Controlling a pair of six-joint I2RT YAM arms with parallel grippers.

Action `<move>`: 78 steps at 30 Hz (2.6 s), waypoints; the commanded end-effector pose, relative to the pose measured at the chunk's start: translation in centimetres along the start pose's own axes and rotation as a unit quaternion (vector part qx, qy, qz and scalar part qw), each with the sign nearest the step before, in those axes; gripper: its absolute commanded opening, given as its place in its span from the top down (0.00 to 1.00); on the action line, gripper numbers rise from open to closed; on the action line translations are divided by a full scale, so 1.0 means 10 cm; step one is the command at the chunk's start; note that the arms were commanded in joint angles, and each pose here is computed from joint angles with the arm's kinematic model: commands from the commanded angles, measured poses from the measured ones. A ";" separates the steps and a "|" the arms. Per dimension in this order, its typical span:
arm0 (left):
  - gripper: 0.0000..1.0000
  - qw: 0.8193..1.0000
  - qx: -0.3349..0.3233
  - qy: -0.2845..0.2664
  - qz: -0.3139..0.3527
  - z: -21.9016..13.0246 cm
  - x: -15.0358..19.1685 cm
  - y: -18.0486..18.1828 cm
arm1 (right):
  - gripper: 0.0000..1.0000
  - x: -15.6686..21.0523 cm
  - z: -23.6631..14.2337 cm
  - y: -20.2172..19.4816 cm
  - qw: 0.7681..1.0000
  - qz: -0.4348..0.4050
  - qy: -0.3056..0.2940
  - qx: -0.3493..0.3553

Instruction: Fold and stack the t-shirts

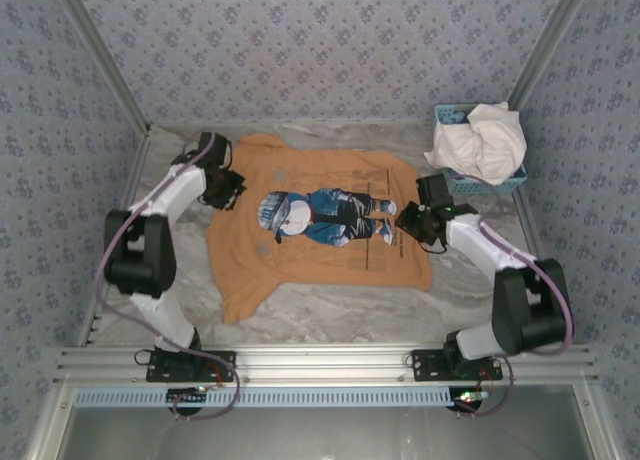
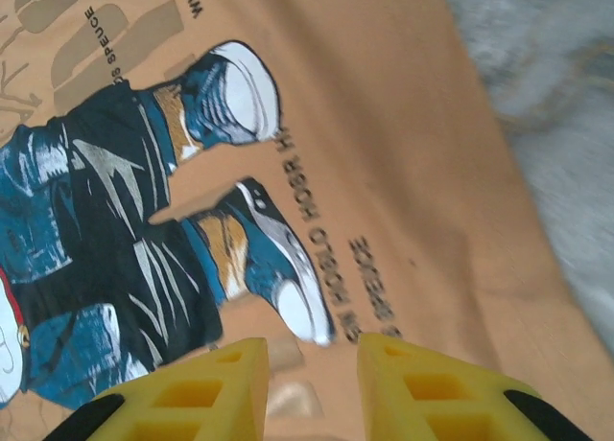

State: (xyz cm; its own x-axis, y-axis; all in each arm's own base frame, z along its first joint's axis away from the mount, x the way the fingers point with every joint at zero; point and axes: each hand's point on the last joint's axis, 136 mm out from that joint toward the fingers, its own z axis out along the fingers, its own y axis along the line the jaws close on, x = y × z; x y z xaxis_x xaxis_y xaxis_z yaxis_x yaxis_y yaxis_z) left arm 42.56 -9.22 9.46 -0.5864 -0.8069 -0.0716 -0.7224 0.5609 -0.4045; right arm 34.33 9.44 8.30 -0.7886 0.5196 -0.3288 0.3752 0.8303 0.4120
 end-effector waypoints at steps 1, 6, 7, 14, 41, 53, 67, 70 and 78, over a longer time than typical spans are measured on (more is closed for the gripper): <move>0.79 1.000 0.014 0.018 0.011 0.27 -0.18 -0.20 | 0.68 -0.20 0.14 0.20 0.999 -0.022 -0.005 -0.027; 0.81 0.996 -0.081 0.028 -0.028 0.66 -0.35 0.35 | 0.68 -0.26 0.44 0.25 0.999 -0.022 0.020 -0.013; 0.81 0.994 -0.099 0.029 -0.037 0.68 -0.37 0.49 | 0.68 -0.22 0.48 0.28 0.999 -0.025 0.029 -0.012; 0.82 0.983 -0.165 0.028 -0.078 0.43 -0.38 1.48 | 0.69 0.36 0.79 0.39 0.990 -0.058 0.129 0.028; 0.76 0.994 -0.057 -0.080 0.048 0.68 -1.59 -0.65 | 0.73 0.85 0.87 0.58 0.979 -0.075 0.182 0.056; 0.63 0.991 -0.089 -0.068 0.077 1.09 -1.54 -0.47 | 0.77 0.83 0.88 0.53 0.979 -0.067 0.184 0.056; 1.00 0.974 -0.039 -0.136 0.175 0.73 -1.46 -1.12 | 0.80 0.85 0.86 0.50 0.979 -0.061 0.188 0.059; 1.00 0.962 -0.037 -0.155 0.223 0.68 -1.35 -1.29 | 0.80 0.87 0.87 0.48 0.978 -0.054 0.193 0.064; 0.98 0.947 0.013 -0.158 0.280 0.79 -1.15 -1.63 | 0.81 1.00 0.90 0.36 0.975 -0.033 0.209 0.073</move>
State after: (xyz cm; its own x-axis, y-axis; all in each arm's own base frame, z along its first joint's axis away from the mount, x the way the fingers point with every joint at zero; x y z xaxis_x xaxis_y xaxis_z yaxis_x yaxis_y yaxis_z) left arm 62.11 -10.82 5.98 -0.7762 -0.4255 -0.4652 -0.3765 0.9047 -0.1994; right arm 35.14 20.81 1.83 -0.9407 0.3321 -0.0696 0.2876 0.8893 0.3556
